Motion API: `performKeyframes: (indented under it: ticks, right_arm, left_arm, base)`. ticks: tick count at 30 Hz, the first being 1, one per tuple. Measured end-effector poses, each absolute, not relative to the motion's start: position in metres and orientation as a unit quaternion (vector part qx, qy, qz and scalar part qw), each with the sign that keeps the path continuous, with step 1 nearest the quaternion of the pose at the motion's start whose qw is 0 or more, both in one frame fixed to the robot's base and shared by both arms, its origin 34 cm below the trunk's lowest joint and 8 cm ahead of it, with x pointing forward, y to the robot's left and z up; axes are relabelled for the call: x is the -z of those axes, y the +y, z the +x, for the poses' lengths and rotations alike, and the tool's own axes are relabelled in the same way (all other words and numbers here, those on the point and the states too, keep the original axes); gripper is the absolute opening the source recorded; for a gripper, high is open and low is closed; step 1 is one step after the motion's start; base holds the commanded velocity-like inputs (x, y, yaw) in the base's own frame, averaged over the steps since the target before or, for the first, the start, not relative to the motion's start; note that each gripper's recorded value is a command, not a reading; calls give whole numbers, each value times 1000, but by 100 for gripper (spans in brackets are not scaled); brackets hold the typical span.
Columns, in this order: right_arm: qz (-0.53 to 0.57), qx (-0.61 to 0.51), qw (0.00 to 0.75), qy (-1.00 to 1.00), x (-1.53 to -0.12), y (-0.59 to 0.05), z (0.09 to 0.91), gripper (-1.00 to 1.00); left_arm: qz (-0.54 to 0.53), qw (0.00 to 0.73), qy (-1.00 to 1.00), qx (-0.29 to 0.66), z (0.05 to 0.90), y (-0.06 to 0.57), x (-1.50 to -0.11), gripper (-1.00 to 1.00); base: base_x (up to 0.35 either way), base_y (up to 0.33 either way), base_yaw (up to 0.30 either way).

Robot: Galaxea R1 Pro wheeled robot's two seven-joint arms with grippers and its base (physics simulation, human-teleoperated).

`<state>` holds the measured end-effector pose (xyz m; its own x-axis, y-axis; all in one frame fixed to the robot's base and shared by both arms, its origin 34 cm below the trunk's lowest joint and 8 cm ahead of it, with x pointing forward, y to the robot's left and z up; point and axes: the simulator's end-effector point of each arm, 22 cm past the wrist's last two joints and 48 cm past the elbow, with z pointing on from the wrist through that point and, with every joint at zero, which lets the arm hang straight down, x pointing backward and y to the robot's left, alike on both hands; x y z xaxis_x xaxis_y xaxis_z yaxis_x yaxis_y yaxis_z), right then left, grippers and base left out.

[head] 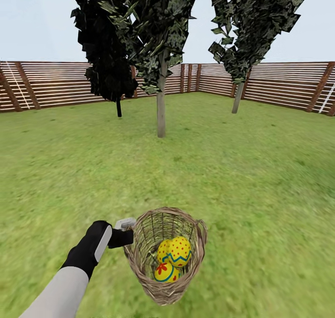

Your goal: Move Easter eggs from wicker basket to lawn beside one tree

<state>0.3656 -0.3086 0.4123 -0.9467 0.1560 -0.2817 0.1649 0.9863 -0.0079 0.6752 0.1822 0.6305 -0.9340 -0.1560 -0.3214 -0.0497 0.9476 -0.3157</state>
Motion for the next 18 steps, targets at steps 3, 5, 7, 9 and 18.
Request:
performKeyframes:
  ticks: [3, 5, 7, 9, 18]
  right_arm:
    - [80, 17, 115, 990, -410, -307, 325, 100]
    - [79, 18, 107, 991, -412, -307, 314, 100]
    - [76, 20, 103, 992, -414, -309, 308, 100]
    - [76, 19, 100, 992, -418, -309, 306, 100]
    - [76, 18, 101, 992, -417, -306, 306, 100]
  left_arm:
    - [-54, 176, 972, 145, 677, 192, -635, -100]
    - [-65, 184, 970, 145, 683, 199, -643, -100]
    - [-81, 187, 967, 155, 685, 202, -648, -100]
    - [-83, 187, 966, 156, 686, 203, -652, -100]
    - [-82, 189, 967, 154, 686, 203, -652, -100]
  base:
    - [0, 0, 103]
    - [0, 0, 85]
    - [0, 0, 19]
    - [0, 0, 3]
    - [25, 0, 0]
